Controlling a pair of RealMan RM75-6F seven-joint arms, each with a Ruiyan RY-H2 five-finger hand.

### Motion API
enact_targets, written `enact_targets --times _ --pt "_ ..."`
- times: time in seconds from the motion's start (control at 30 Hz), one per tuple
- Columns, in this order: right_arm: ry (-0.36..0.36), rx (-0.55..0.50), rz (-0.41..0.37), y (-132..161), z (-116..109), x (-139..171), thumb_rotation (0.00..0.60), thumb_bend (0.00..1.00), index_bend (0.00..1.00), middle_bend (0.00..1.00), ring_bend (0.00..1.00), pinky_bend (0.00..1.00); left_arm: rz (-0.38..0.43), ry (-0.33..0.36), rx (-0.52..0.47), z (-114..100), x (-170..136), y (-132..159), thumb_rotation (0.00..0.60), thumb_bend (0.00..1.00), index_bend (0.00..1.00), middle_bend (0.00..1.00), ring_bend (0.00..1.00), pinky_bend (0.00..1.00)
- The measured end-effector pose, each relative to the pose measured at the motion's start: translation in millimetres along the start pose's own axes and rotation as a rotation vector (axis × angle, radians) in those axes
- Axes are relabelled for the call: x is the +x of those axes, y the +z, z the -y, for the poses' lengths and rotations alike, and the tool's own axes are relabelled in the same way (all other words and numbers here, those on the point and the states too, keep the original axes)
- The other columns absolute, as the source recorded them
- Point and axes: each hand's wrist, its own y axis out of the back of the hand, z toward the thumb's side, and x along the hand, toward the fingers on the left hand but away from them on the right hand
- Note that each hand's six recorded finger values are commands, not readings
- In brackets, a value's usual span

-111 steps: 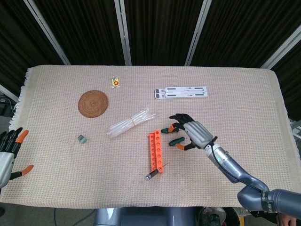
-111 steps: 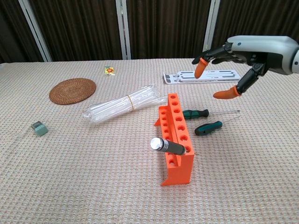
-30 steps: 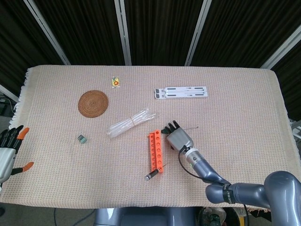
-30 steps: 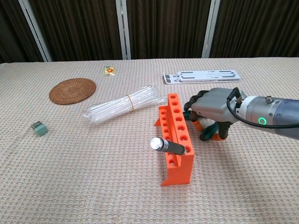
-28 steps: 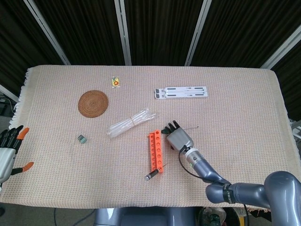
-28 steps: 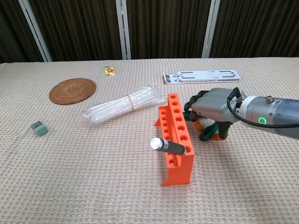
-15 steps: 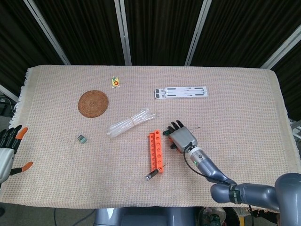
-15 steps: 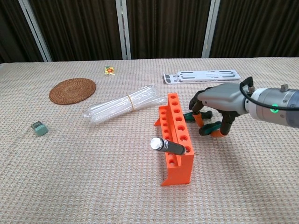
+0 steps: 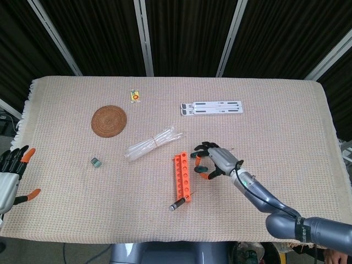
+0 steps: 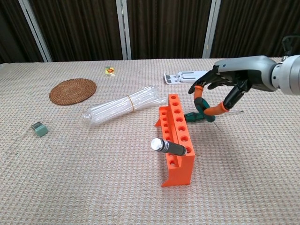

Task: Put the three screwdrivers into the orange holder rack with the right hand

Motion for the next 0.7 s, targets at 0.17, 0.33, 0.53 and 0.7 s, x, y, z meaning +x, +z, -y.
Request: enact_targets --times 0.17,0.33,0.53,0.7 --pt "0.027 -0.183 -0.044 11.0 -7.5 12.7 0.6 0.52 0.61 0.16 0.0 0.0 0.006 0.0 -0.001 -1.8 -1.0 3.5 0.6 0.06 0.0 0.0 0.0 0.0" --pt "0.056 -0.371 -0.108 27.0 -13.3 24.4 0.6 0.52 0.61 0.16 0.0 0.0 0.008 -0.008 0.0 -1.6 -2.9 5.5 0.6 0.06 0.0 0.0 0.0 0.0" --pt "0.103 -0.55 -0.202 43.7 -18.4 36.4 0.6 0.52 0.62 0.17 0.0 0.0 0.011 -0.009 0.001 -2.2 -3.4 7.1 0.6 0.06 0.0 0.0 0.0 0.0" --pt "0.157 -0.65 -0.3 55.3 -23.2 45.0 0.6 0.52 0.62 0.17 0.0 0.0 0.01 -0.011 -0.001 -1.9 -4.3 6.9 0.6 0.06 0.0 0.0 0.0 0.0"
